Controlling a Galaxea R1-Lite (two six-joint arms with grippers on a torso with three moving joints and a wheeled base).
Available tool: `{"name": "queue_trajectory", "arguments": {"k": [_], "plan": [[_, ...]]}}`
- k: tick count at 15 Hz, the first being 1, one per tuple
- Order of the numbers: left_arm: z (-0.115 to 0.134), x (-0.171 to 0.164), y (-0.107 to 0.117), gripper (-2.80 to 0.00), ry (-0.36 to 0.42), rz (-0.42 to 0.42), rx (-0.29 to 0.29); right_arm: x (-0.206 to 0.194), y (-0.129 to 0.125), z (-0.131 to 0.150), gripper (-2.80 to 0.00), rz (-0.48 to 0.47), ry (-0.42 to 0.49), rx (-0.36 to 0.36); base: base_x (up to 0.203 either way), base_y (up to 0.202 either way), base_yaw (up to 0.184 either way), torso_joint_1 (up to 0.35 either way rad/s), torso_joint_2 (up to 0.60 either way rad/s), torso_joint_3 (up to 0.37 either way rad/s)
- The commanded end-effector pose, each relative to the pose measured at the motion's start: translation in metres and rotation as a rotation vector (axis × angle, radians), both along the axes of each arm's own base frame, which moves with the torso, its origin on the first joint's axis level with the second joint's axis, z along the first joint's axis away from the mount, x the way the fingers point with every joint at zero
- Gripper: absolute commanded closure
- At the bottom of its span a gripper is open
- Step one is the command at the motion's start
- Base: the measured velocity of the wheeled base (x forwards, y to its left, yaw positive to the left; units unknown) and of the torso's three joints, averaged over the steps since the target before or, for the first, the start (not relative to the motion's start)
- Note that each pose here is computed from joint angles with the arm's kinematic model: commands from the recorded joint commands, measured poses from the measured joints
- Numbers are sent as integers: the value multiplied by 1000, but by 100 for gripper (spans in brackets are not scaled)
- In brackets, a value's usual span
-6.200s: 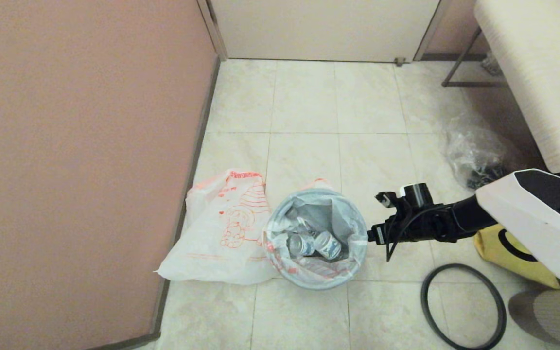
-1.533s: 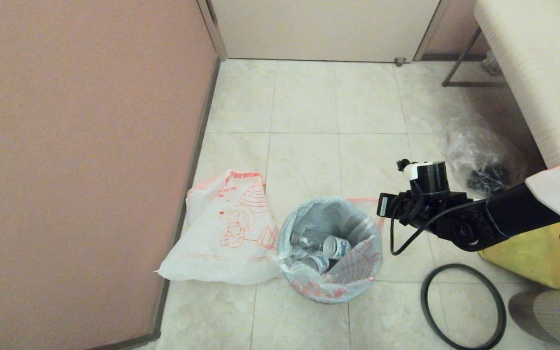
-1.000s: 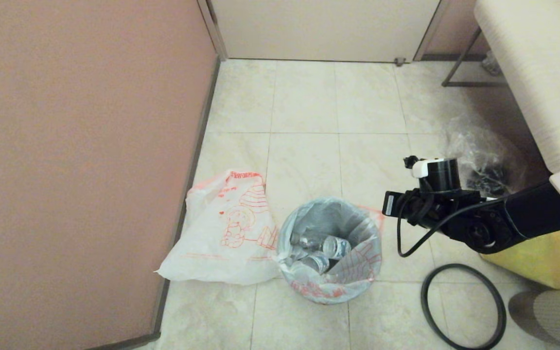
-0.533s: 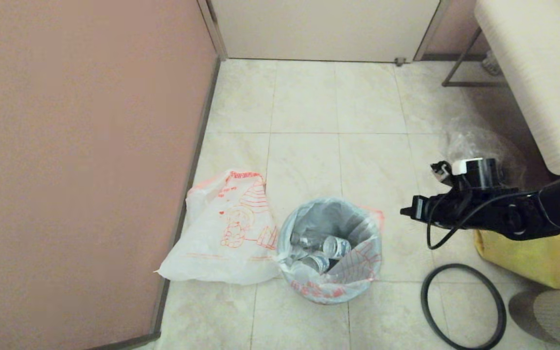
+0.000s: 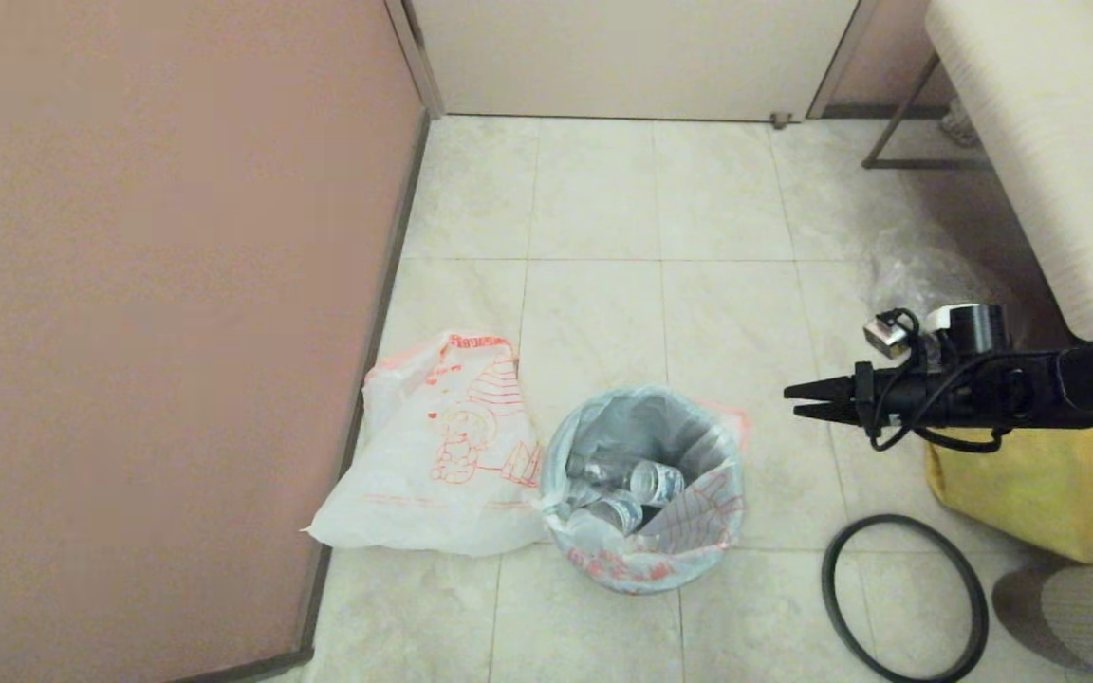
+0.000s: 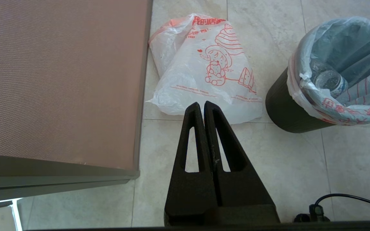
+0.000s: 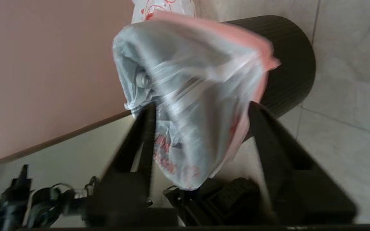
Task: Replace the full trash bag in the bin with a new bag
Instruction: Place the trash bag on the floor
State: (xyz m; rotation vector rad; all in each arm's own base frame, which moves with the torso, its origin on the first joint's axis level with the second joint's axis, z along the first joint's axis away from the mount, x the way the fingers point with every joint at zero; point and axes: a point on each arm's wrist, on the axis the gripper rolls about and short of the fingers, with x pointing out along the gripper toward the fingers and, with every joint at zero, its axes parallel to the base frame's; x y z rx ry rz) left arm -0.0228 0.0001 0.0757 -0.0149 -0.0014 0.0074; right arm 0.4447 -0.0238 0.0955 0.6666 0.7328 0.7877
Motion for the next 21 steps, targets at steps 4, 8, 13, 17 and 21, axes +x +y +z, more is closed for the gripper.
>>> {"name": "queue_trajectory", "arguments": {"k": [4,8,13,17,21], "plan": [[0,0,0,0,-2,0,0,55,2,-69,-280,48,61,35,0,0,0,0,0,0],[0,0,0,0,0,1,0,74,19,-90,-280,115,63,61,0,0,0,0,0,0],[0,0,0,0,-2,0,0,74,54,-86,-280,187,63,67,0,0,0,0,0,0],[0,0,0,0,-2,0,0,72,48,-80,0,237,56,119,0,0,0,0,0,0],[0,0,0,0,-2,0,0,71,46,-79,0,234,64,121,0,0,0,0,0,0]]}}
